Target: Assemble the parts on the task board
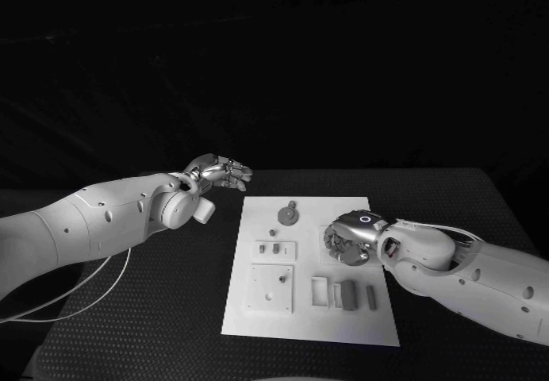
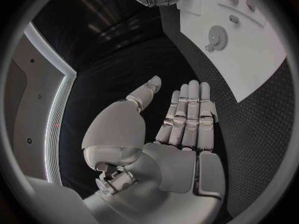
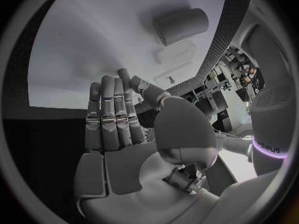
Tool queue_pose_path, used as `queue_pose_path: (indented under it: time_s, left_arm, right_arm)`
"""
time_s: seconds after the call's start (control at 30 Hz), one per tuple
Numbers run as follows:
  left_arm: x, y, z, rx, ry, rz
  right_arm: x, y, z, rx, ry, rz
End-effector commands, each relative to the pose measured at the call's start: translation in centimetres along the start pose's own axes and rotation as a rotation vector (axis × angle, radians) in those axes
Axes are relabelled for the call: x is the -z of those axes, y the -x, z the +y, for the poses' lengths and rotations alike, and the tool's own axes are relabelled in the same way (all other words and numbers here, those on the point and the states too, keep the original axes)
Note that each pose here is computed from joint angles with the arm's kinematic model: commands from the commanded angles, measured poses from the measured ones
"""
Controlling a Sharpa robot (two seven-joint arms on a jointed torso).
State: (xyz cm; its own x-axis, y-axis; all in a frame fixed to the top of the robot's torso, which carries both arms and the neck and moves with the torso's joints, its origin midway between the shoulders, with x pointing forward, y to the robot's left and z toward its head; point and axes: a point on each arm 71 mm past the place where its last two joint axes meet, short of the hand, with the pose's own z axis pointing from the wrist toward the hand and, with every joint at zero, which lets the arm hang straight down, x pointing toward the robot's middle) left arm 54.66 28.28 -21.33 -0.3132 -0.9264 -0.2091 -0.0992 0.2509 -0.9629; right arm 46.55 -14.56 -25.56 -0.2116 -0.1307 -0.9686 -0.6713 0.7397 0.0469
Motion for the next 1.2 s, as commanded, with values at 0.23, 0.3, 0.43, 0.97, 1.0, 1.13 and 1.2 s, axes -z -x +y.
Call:
queue_pose_path:
  time_s: [0.23,0.3,0.43,0.97,1.0,1.13,1.2]
  left_arm:
    - [-0.02,-0.15,-0.15,0.008,-0.009,0.009]
    - [-0.01,-0.12,-0.14,0.008,-0.009,0.008]
    - [0.00,-0.07,-0.13,0.007,-0.009,0.007]
    - [-0.02,-0.11,-0.15,0.007,-0.009,0.006]
    - [-0.04,-0.14,-0.15,0.007,-0.009,0.006]
    - [-0.14,-0.32,-0.21,0.007,-0.011,0.009]
    - [-0.19,-0.39,-0.23,0.007,-0.011,0.009]
  right_arm:
    - [0.3,0.5,0.5,0.005,0.005,-0.058]
    - [0.5,0.6,0.6,-0.016,0.007,-0.064]
    - [0.8,1.1,0.8,-0.040,0.014,-0.081]
    - [0.2,3.7,4.6,-0.151,0.135,-0.148]
    - [0.0,3.8,5.0,-0.148,0.146,-0.151]
    - [-0.9,3.7,7.2,-0.133,0.204,-0.150]
    - [-1.3,3.4,8.4,-0.118,0.234,-0.146]
